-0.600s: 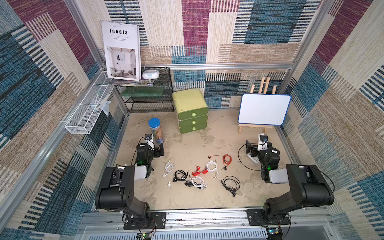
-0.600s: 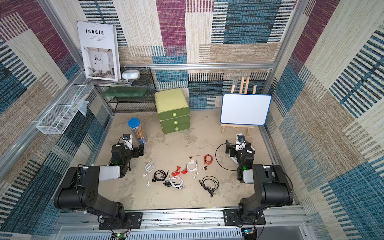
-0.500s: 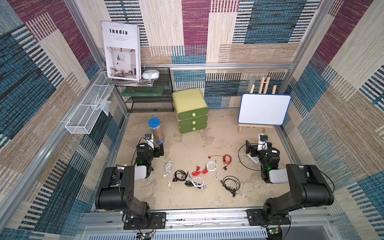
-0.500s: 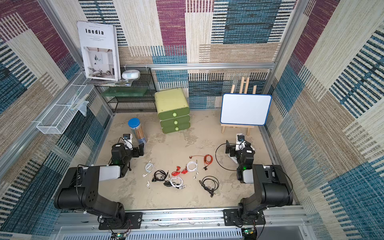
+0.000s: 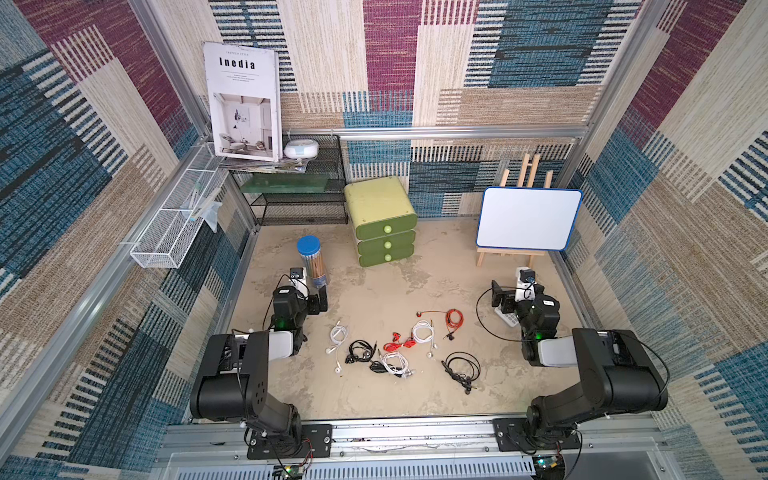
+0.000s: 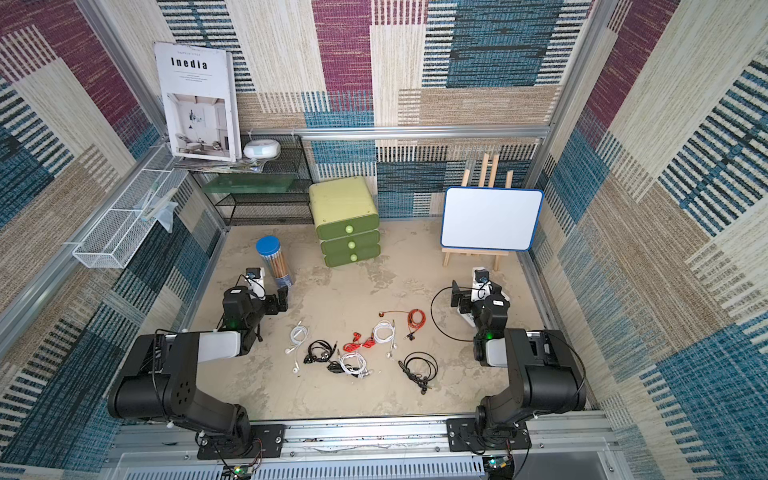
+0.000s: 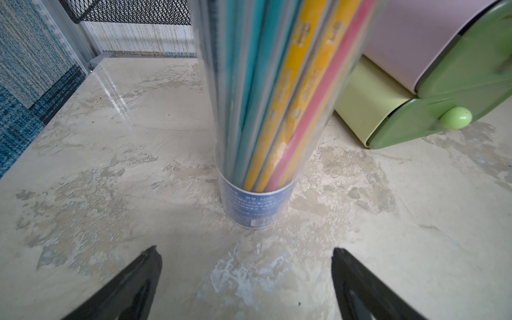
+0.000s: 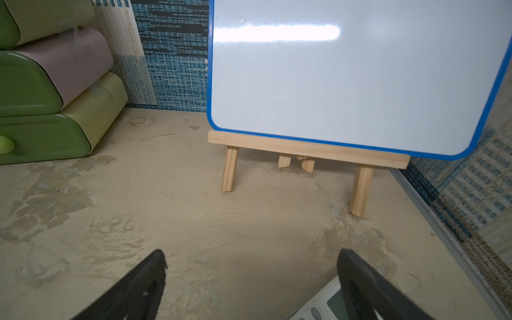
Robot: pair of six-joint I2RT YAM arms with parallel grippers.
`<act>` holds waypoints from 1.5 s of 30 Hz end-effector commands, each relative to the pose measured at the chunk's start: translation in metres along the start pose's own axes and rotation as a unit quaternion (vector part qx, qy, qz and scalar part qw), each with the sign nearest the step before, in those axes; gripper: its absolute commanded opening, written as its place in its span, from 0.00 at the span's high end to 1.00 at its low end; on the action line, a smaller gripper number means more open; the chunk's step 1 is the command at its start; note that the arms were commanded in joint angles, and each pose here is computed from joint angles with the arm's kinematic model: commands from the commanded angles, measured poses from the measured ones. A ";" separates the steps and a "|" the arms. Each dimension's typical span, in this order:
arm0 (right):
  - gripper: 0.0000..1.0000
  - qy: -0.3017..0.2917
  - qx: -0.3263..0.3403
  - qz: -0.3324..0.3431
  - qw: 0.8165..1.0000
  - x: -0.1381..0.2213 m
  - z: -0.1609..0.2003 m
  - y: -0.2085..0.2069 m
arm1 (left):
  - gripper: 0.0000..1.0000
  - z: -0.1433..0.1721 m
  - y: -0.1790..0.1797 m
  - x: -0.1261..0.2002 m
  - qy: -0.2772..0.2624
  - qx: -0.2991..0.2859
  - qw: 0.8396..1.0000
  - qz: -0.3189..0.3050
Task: Place the wired earphones into the drawer by color
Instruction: Open the drawer in the storage box.
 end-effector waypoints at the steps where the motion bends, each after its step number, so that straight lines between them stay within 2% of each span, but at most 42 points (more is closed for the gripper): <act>1: 0.01 -0.004 -0.001 0.000 1.000 0.000 -0.002 0.000 | 0.01 -0.002 0.000 0.001 -0.006 -0.004 1.000 -0.002; 32: 0.01 -0.003 -0.001 0.000 1.000 0.000 -0.002 -0.001 | 0.01 -0.002 0.000 0.001 -0.006 -0.004 1.000 -0.001; 35: 0.01 0.010 -0.033 0.051 0.998 -0.004 -0.007 -0.012 | 0.01 -0.004 0.000 0.001 -0.008 -0.004 1.000 -0.002; 37: 0.01 0.036 -0.044 0.063 0.996 -0.012 -0.014 -0.018 | 0.01 -0.011 -0.001 0.002 0.003 -0.004 1.000 -0.001; 40: 0.01 0.066 -0.051 0.039 0.996 -0.022 -0.030 -0.019 | 0.01 -0.030 -0.005 0.006 0.045 0.003 0.999 -0.003; 43: 0.01 0.060 -0.080 0.012 0.995 -0.020 -0.050 -0.017 | 0.01 -0.052 -0.012 0.020 0.041 0.008 0.999 0.012; 45: 0.01 0.055 -0.100 -0.031 0.993 -0.020 -0.064 -0.012 | 0.01 -0.062 -0.016 0.034 0.022 0.019 0.999 0.020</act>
Point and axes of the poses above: each gripper's point midway between its finger pads, its own x axis back along the fingers, its own y axis along the line the jaws close on, z = x × y, the point moved 8 cm from there along x, back along the fingers, and after that the axes turned 8 degrees about x, right-handed, at the moved point
